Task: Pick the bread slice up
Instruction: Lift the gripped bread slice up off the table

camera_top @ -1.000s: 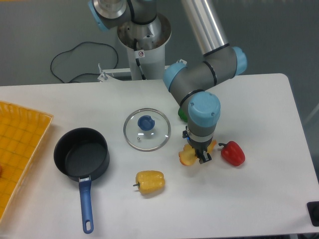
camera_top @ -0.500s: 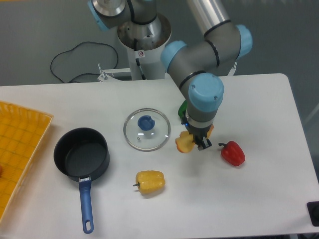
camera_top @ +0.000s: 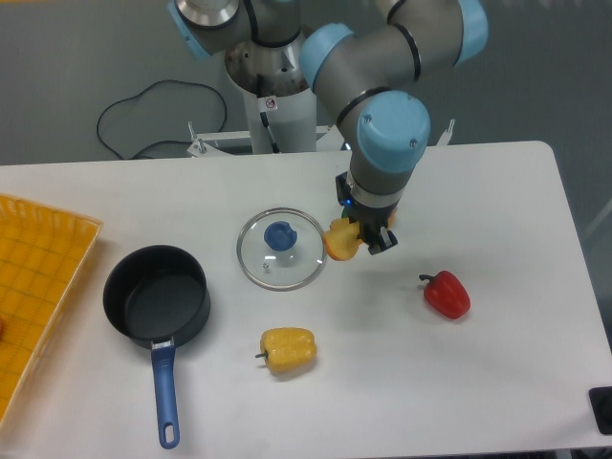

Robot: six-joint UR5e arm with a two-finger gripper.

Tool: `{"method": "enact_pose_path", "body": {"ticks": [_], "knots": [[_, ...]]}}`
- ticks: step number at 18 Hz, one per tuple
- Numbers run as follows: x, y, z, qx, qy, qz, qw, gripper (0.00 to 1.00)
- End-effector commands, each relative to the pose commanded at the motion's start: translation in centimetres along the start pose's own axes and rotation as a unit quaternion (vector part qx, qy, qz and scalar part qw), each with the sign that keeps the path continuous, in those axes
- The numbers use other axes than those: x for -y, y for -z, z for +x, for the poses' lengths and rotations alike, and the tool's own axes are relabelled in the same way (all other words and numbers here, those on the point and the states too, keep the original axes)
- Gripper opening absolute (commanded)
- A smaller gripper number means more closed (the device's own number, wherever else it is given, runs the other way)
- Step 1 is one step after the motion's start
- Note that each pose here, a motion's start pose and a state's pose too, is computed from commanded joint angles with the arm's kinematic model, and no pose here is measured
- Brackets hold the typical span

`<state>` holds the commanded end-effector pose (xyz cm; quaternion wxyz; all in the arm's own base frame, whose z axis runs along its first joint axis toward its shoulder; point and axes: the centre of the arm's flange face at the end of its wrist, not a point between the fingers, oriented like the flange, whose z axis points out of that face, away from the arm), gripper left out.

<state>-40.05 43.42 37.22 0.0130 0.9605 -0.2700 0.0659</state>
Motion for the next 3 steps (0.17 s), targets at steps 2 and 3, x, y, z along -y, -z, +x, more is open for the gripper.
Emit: {"method": "enact_pose_path", "body": {"ticks": [2, 3], "knots": [[0.0, -0.13, 0.03, -0.001, 0.001, 0.0, 1.0, 0.17], [0.18, -0.2, 0.08, -0.001, 0.001, 0.001, 1.0, 0.18]]}}
